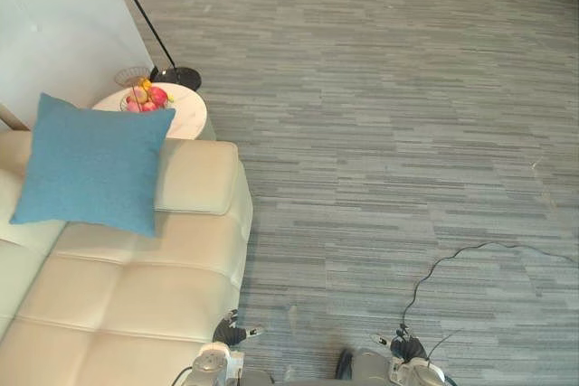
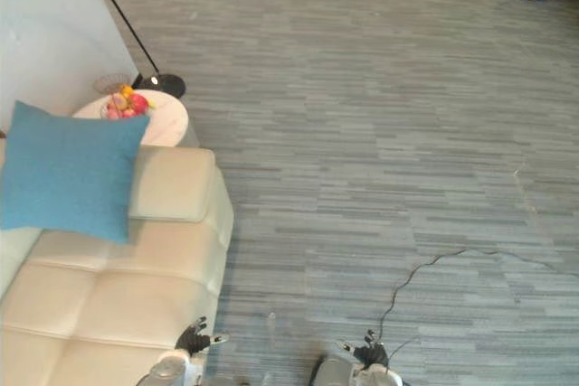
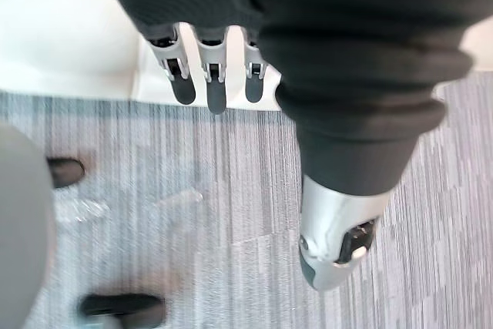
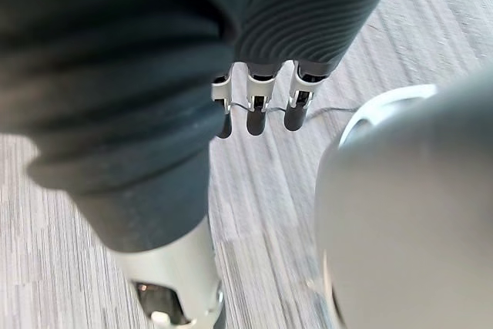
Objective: Pick up cushions and gather them together orderly.
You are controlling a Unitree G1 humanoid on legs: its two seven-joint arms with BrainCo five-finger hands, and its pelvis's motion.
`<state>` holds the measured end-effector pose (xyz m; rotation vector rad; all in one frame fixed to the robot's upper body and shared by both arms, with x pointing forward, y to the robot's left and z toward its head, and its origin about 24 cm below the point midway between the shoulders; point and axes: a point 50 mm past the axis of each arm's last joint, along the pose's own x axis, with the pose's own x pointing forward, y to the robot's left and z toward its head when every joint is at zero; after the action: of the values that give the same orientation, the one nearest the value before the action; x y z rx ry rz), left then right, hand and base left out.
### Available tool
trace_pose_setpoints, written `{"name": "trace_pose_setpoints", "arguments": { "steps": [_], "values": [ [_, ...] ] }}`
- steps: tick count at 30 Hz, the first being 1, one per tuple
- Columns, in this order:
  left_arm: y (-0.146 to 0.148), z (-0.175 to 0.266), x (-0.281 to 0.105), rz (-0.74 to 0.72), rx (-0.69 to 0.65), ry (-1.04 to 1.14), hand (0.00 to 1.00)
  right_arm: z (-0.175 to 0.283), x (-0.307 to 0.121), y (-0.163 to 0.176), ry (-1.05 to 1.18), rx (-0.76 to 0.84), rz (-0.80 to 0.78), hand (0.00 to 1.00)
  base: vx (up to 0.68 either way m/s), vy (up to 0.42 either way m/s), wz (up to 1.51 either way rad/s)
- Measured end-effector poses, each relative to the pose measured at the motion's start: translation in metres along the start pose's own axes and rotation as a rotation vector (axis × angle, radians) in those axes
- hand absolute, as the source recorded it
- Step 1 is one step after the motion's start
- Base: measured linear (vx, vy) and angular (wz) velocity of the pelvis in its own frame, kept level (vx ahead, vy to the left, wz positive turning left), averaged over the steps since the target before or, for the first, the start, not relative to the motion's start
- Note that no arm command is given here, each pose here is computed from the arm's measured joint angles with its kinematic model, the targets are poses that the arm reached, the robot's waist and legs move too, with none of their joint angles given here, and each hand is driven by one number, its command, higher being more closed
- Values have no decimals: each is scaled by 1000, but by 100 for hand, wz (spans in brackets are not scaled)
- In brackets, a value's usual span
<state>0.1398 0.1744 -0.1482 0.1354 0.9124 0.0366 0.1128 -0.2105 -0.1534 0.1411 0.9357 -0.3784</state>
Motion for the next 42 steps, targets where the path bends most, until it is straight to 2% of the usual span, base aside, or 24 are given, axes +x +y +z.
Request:
{"name": "trace_pose_setpoints", "arguments": {
  "steps": [6, 11, 16, 20, 30, 37, 39, 42],
  "values": [
    [-7, -6, -2, -3, -45, 19, 0, 3, 1, -5, -6, -13, -9, 0, 339, -321, 27],
    [-9, 5, 1, -1, -82, -24, 0, 5, 2, -14, -4, -27, -34, 0, 270, -139, 42],
    [-10, 10, 1, -8, -74, -40, 0, -2, 0, -16, 11, -4, -46, 0, 305, 36, 54],
    [2, 11, 2, 13, -47, -43, 0, -3, 0, -1, 15, 14, -19, 0, 398, 75, 40],
    [4, -5, -2, 3, 2, 16, 0, -6, -2, 8, 17, 25, 18, 0, 299, 51, 71],
    [0, -3, -1, 16, -67, 6, 0, -10, -4, 3, 22, 27, 10, 0, 226, -311, 114],
    [-6, -10, -4, 16, -118, 21, 0, -11, -4, -2, 25, 39, 1, 0, 247, -340, 92],
    [-21, 3, -3, -6, -178, -25, 0, -6, -4, -3, -1, 36, 7, 0, 181, -239, 123]
  ]
}}
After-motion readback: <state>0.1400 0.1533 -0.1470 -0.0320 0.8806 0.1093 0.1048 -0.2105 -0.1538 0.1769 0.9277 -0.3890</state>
